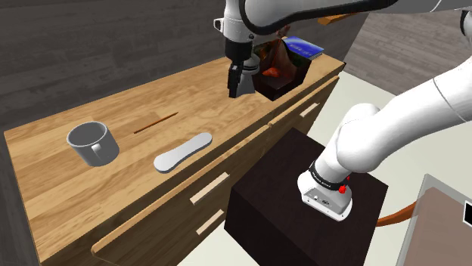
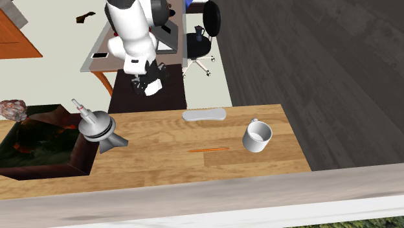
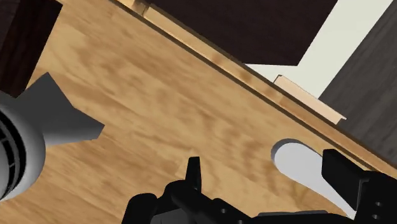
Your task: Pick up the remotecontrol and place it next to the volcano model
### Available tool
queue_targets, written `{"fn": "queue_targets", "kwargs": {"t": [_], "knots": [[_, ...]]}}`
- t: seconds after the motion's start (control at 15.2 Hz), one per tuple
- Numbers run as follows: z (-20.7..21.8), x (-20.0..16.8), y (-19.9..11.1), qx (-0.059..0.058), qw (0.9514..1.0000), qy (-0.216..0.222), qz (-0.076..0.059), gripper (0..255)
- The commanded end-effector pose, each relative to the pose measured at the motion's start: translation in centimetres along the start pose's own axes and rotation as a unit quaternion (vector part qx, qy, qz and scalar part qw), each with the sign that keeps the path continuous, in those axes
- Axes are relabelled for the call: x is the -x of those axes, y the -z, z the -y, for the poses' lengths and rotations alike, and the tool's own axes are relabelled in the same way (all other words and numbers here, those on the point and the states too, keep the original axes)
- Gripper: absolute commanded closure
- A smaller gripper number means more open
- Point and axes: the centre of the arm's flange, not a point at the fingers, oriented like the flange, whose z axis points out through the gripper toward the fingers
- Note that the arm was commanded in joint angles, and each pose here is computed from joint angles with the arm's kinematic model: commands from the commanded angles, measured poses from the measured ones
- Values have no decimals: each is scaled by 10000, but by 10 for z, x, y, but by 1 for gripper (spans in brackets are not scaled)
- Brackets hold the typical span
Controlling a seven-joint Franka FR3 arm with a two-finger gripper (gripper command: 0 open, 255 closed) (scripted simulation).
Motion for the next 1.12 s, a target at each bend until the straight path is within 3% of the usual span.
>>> {"fn": "queue_targets", "kwargs": {"t": [0.0,0.26,0.53,0.79,1.06], "knots": [[10,-23,-14,11,9988,492,-12,0],[36,-59,-42,29,9897,1428,-19,0],[68,-89,-70,48,9720,2351,-26,0],[106,-113,-99,66,9456,3254,-32,0],[147,-129,-128,83,9108,4127,-38,0]]}}
